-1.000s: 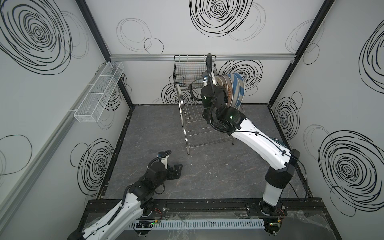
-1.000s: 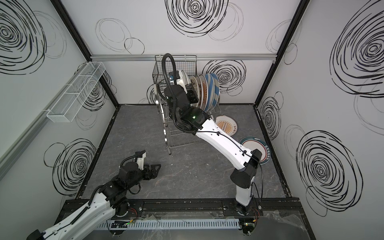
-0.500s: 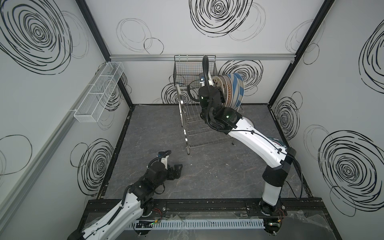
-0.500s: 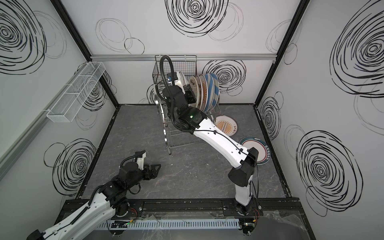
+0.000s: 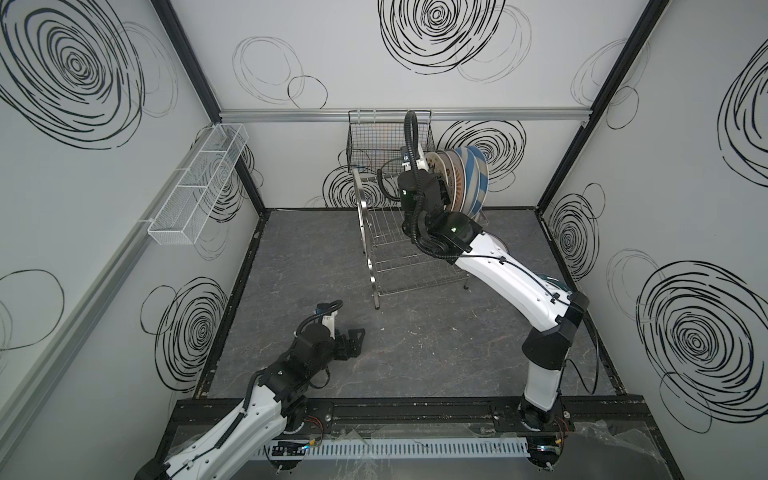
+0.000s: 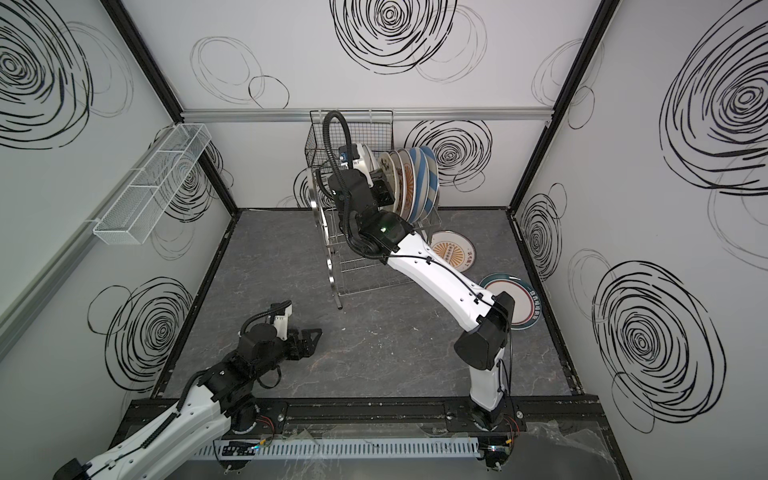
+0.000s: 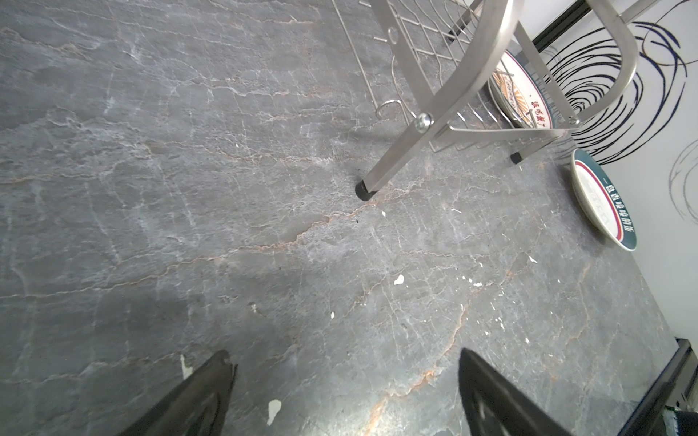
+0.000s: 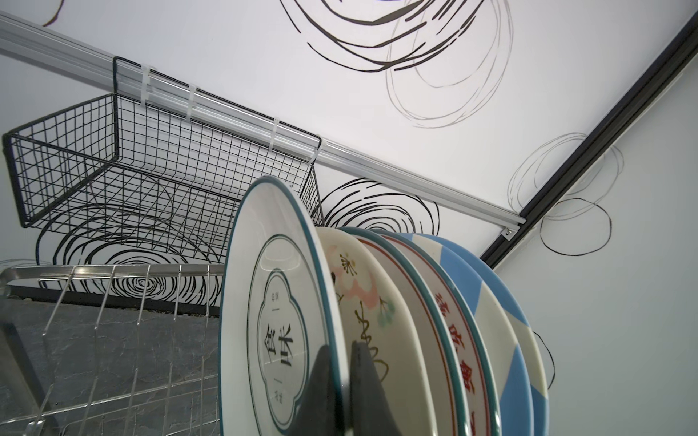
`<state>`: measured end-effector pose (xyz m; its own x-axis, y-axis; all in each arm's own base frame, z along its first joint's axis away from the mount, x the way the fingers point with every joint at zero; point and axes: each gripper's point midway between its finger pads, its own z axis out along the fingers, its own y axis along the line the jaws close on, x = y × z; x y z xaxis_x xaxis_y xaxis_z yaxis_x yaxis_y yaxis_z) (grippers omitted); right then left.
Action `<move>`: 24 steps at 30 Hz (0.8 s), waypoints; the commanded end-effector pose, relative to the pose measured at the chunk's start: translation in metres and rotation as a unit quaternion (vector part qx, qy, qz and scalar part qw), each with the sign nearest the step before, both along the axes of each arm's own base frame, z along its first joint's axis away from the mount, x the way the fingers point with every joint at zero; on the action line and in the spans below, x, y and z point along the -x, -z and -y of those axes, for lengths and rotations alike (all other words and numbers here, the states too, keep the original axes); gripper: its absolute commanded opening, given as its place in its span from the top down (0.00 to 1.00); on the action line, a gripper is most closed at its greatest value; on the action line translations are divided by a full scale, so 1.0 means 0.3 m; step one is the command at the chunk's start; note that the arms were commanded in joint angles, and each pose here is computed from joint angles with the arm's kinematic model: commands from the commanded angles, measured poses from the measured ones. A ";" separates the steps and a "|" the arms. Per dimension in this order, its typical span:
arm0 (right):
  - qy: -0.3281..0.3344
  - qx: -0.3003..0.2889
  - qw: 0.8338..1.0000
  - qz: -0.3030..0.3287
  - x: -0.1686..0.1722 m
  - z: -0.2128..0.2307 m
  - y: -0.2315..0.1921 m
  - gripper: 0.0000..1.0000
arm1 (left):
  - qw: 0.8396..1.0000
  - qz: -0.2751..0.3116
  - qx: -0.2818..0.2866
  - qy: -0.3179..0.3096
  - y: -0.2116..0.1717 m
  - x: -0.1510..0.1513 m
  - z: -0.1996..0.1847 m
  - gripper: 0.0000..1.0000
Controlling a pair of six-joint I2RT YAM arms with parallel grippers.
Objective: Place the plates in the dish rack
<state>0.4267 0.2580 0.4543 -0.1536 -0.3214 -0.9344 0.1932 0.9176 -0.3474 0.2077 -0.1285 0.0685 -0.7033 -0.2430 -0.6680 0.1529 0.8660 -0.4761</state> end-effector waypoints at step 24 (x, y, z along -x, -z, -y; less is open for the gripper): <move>-0.008 -0.032 0.999 0.015 0.071 0.075 -0.099 0.55 | 1.000 0.018 0.002 0.005 -0.022 -0.014 0.011 0.04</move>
<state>0.4213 0.2509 0.4499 -0.1631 -0.3043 -0.9385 0.1831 0.9254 -0.3319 0.2075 -0.1284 0.0673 -0.7064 -0.2412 -0.6655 0.1507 0.8673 -0.4744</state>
